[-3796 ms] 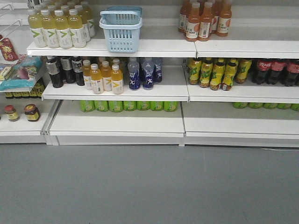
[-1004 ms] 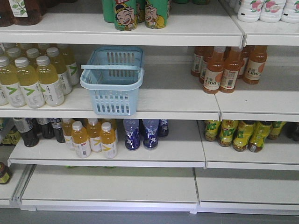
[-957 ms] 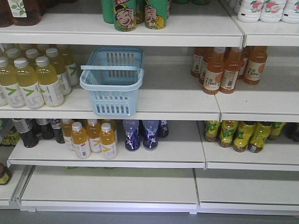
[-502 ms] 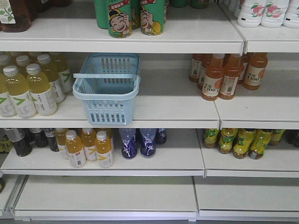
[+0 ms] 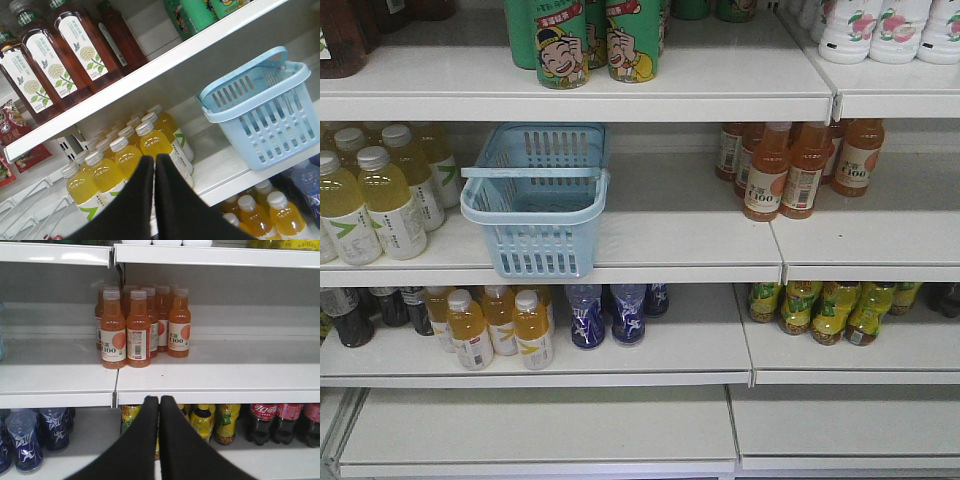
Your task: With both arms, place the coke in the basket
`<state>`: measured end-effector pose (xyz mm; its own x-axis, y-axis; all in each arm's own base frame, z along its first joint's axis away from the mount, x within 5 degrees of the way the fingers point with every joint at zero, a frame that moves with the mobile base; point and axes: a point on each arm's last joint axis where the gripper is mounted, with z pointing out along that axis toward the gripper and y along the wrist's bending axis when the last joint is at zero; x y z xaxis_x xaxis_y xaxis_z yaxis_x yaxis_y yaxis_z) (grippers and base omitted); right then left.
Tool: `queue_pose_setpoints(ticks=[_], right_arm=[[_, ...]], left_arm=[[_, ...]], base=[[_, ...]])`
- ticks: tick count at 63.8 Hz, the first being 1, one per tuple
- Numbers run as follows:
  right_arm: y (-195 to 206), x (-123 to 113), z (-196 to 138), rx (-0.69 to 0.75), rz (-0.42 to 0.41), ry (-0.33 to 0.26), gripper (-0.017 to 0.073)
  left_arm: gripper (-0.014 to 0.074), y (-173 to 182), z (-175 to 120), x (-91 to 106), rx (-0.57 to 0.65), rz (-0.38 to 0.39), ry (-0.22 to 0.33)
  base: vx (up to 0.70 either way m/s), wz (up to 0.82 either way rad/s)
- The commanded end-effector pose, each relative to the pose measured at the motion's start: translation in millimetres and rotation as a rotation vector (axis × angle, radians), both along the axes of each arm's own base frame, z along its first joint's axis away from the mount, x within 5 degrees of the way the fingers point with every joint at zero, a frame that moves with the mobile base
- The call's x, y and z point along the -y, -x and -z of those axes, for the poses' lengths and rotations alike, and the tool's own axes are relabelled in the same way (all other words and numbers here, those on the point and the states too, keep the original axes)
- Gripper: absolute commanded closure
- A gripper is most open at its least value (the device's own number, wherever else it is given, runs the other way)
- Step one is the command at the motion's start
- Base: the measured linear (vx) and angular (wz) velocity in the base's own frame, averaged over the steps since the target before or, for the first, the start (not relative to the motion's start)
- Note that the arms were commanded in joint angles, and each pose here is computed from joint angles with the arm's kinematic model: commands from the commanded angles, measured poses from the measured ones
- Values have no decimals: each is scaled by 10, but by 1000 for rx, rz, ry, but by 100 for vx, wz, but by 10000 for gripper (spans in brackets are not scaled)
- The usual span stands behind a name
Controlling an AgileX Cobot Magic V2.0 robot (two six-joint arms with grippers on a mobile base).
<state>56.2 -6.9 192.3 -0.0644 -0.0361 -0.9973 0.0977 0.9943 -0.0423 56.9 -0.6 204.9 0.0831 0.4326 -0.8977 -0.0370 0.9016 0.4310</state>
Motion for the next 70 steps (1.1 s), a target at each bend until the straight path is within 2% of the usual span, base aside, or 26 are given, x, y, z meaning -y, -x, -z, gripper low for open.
queue_pose_setpoints(ticks=[1, 70], right_arm=[[6, -14, -42, 73, -13, 29, 564], [6, -14, -42, 73, -13, 29, 564]], left_arm=[[599, 25, -72, 25, 83, 28, 6], [599, 25, -72, 25, 83, 28, 6]], base=[[0, -2], [0, 0]])
